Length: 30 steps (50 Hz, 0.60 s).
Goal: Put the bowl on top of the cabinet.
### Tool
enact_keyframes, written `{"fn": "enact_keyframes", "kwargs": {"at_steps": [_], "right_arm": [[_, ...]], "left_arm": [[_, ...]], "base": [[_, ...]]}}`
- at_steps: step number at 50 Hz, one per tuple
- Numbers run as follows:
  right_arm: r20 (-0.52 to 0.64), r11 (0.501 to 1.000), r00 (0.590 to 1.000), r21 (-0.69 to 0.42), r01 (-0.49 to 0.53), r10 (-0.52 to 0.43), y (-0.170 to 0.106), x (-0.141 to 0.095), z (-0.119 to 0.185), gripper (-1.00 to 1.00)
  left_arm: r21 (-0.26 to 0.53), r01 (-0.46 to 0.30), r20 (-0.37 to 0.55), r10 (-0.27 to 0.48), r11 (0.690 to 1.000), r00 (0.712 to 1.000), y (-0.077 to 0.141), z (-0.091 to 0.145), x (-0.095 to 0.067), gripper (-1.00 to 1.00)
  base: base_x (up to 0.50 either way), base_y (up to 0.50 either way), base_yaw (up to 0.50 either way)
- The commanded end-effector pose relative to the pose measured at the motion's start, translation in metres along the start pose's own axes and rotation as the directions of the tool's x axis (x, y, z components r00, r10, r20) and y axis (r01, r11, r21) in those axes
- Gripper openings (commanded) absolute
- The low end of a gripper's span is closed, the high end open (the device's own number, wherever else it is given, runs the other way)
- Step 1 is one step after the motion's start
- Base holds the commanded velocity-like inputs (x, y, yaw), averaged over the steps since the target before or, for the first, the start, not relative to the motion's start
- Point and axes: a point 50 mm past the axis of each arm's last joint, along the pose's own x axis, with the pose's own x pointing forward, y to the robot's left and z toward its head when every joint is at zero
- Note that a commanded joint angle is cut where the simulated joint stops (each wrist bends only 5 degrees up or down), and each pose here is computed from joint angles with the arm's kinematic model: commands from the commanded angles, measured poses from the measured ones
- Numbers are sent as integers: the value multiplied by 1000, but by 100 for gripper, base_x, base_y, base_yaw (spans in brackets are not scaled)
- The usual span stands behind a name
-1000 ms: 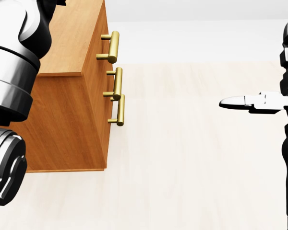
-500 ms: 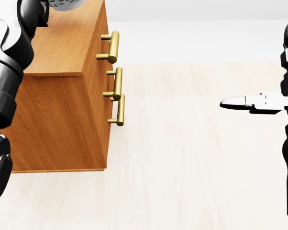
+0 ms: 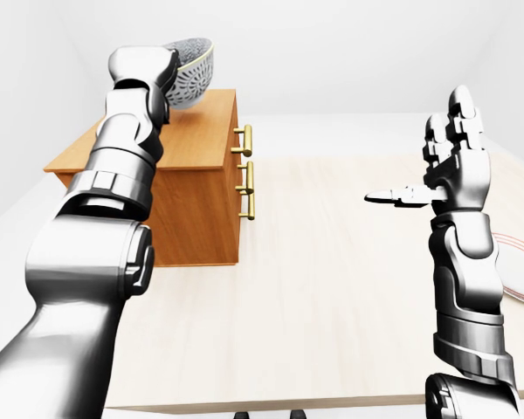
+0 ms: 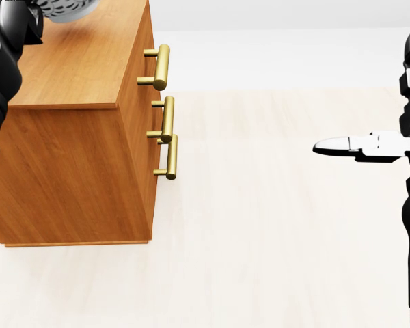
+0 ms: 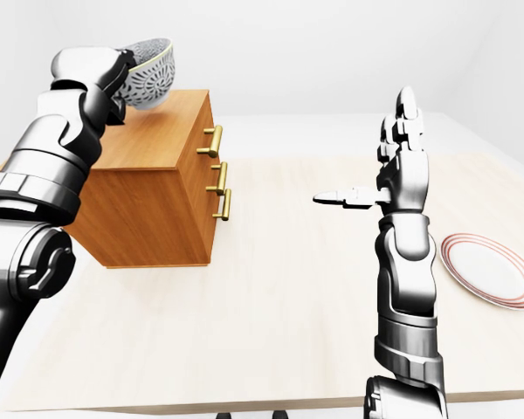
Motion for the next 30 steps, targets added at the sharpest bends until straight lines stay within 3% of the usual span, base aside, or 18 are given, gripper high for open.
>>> {"fn": "enact_keyframes", "kwargs": {"at_steps": [1, 30], "right_arm": [[6, 1000, 1000, -1, 0, 0, 0, 0, 1, 100], [-2, 1000, 1000, -1, 2, -2, 0, -1, -1, 100]], "left_arm": [[-39, -22, -24, 21, 999, 1000, 2, -9, 0, -100], [-60, 21, -63, -25, 998, 998, -12, -24, -1, -100]], "base": [[0, 0, 0], [0, 0, 0]]}}
